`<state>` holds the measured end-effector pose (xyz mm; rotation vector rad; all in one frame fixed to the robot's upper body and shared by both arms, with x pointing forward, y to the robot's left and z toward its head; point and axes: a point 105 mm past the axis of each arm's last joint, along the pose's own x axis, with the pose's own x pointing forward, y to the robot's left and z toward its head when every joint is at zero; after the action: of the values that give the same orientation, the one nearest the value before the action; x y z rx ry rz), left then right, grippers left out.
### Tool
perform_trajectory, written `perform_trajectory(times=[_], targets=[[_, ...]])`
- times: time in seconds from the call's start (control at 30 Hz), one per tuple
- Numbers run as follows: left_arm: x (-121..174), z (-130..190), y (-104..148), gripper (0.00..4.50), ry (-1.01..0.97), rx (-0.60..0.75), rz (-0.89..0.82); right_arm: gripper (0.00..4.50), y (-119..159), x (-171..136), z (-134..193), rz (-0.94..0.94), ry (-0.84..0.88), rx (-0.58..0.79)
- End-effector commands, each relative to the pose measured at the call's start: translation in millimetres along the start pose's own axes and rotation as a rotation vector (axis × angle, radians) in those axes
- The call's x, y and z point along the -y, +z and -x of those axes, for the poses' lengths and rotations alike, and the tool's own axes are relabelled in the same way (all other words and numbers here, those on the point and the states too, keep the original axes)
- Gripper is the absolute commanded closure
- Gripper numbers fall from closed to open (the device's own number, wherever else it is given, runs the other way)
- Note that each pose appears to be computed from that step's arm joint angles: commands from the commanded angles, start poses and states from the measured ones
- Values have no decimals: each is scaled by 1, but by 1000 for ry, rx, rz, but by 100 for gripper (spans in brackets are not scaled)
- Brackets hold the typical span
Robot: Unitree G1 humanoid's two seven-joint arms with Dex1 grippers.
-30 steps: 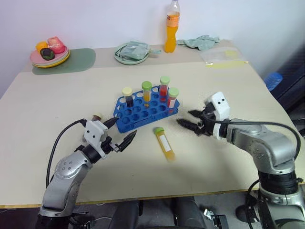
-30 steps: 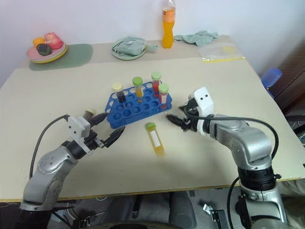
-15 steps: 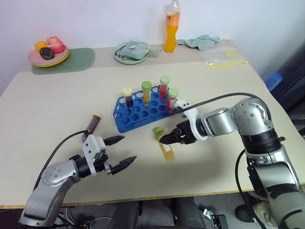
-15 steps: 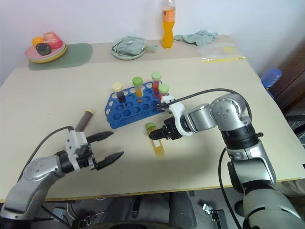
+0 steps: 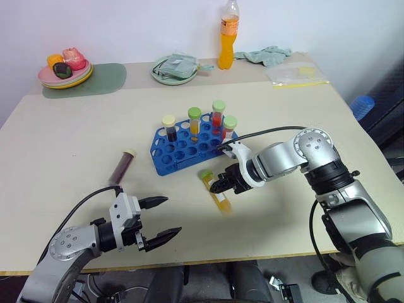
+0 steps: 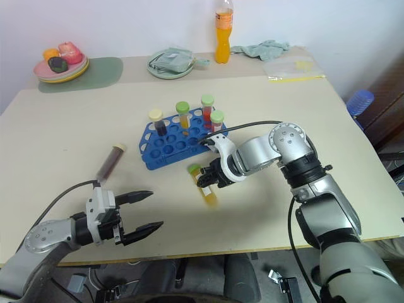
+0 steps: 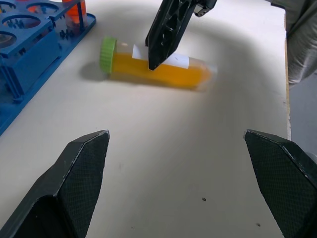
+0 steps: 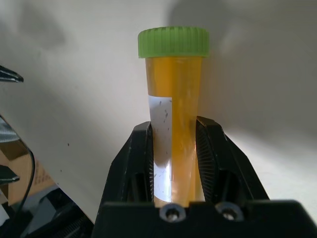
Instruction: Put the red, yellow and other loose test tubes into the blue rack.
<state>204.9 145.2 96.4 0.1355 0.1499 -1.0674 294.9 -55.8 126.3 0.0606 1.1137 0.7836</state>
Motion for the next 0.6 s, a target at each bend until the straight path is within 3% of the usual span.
perform_trajectory(times=[0.03,0.17,0.27,0.33,0.47,0.6], targets=[[-8,7,4,0,53,27,-33,379,14,-30,20,117,92,150],[-38,17,3,0,265,122,-16,379,44,-47,49,486,45,624],[-50,18,5,0,359,181,-9,379,57,-50,60,651,71,878],[-61,18,7,0,427,218,-13,379,68,-36,60,697,-36,1025],[-75,10,17,0,511,302,-11,379,81,-16,50,725,-216,1220],[-72,-7,30,0,489,333,-18,379,89,-13,36,711,-290,1309]])
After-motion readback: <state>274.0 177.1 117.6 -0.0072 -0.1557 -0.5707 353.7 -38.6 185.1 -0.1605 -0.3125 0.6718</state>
